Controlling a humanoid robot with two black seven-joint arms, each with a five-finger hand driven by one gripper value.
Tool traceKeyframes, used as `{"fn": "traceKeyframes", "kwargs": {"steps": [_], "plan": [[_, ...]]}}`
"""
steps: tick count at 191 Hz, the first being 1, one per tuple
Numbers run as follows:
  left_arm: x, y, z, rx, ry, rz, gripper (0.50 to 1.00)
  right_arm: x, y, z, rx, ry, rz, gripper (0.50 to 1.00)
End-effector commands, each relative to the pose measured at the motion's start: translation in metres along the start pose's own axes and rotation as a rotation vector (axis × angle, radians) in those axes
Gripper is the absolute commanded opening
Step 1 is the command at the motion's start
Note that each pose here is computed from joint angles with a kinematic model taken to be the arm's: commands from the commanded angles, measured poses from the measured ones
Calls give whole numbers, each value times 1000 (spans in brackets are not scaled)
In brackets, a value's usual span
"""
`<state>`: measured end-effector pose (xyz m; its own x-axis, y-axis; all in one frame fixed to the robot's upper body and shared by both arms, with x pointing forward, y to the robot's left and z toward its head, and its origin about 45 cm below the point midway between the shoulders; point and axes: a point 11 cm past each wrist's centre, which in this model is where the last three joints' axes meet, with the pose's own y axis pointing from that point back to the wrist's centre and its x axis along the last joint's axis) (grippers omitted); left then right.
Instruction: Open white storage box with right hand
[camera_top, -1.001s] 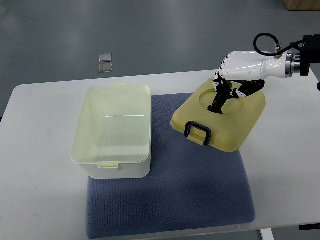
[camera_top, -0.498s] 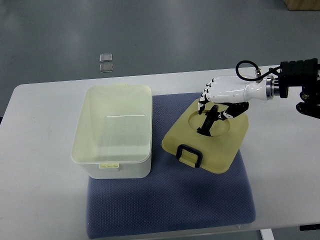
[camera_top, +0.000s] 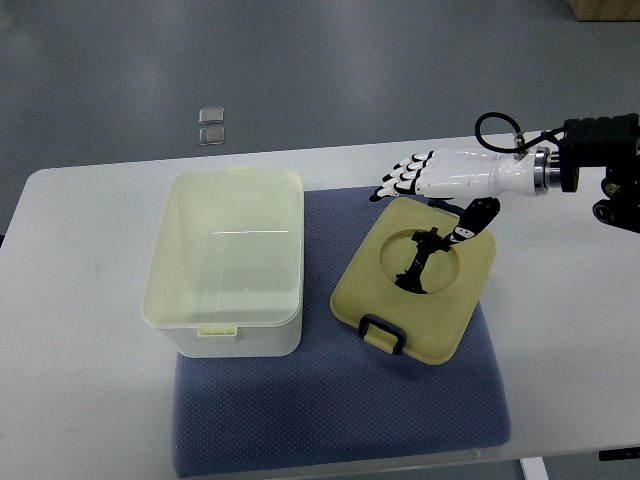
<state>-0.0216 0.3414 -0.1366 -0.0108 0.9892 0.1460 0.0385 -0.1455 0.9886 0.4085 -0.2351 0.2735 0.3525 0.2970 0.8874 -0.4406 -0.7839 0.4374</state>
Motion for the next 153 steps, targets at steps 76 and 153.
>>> {"fn": "traceKeyframes", "kwargs": {"steps": [76,153], "plan": [[0,0,0,0,0,-1,1000,73,7,59,-8,-941,571,928],[0,0,0,0,0,-1,1000,6,-38,84,-66,-1824,793,928]]}}
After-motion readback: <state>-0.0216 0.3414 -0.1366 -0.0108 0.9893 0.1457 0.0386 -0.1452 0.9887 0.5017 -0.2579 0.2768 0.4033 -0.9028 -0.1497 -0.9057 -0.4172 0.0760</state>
